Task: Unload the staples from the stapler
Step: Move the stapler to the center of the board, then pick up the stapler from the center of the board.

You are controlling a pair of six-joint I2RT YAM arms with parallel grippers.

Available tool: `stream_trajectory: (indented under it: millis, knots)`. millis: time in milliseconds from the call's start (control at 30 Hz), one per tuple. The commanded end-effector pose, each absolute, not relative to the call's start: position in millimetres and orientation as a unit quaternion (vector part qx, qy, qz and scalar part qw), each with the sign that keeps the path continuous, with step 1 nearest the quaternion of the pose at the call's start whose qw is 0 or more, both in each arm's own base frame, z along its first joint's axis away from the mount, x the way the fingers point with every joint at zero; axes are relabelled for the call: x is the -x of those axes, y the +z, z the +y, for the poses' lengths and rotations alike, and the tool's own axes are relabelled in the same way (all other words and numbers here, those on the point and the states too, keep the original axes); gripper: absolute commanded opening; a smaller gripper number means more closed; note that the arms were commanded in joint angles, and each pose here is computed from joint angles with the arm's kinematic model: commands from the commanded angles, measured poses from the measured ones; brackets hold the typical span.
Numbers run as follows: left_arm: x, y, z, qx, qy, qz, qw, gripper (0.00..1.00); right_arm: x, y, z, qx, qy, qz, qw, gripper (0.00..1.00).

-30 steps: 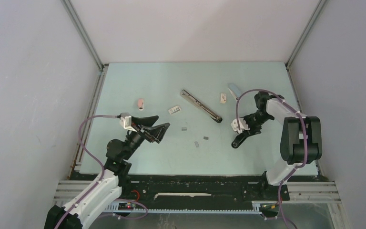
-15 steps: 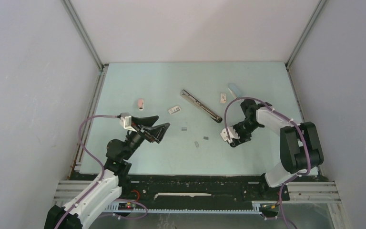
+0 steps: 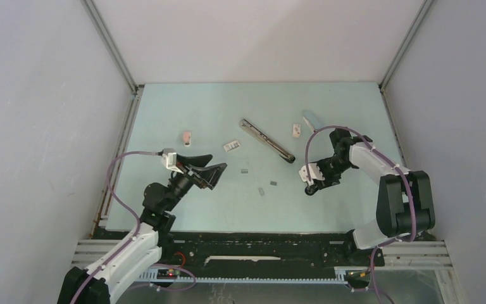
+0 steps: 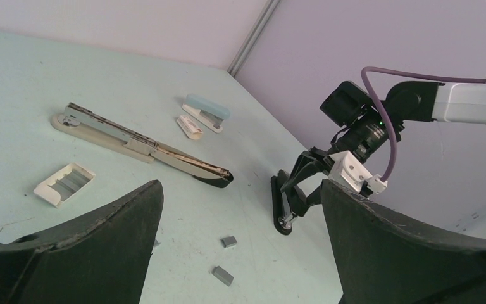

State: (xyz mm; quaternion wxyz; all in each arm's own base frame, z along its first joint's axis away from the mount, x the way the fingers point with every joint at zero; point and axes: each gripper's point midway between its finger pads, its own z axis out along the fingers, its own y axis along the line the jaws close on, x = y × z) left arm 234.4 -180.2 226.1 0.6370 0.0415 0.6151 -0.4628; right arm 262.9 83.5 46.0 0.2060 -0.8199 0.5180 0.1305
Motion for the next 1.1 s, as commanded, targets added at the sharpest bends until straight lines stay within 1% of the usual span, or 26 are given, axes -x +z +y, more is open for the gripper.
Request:
stream_trajectory:
  millis: [0, 233, 400, 667, 900, 1067]
  knots:
    - [-231, 232, -183, -0.047, -0.478, 0.603, 0.637, 1.00, -255, 50, 92, 0.823, 0.145, 0.506, 0.211, 0.55]
    - [-230, 227, -185, -0.049, -0.482, 0.607, 0.629, 1.00, -252, 49, 95, 0.822, 0.154, 0.507, 0.209, 0.37]
    - [-229, 227, -190, -0.059, -0.492, 0.605, 0.623, 1.00, -244, 60, 104, 0.814, 0.167, 0.509, 0.223, 0.01]
    - [-222, 226, -210, -0.102, -0.504, 0.601, 0.612, 1.00, -229, 96, 137, 0.762, 0.220, 0.543, 0.275, 0.00]
    - [-219, 217, -225, -0.134, -0.492, 0.605, 0.611, 1.00, -225, 119, 166, 0.686, 0.279, 0.601, 0.302, 0.00]
    - [-220, 207, -226, -0.133, -0.485, 0.612, 0.611, 1.00, -225, 135, 184, 0.635, 0.314, 0.631, 0.316, 0.00]
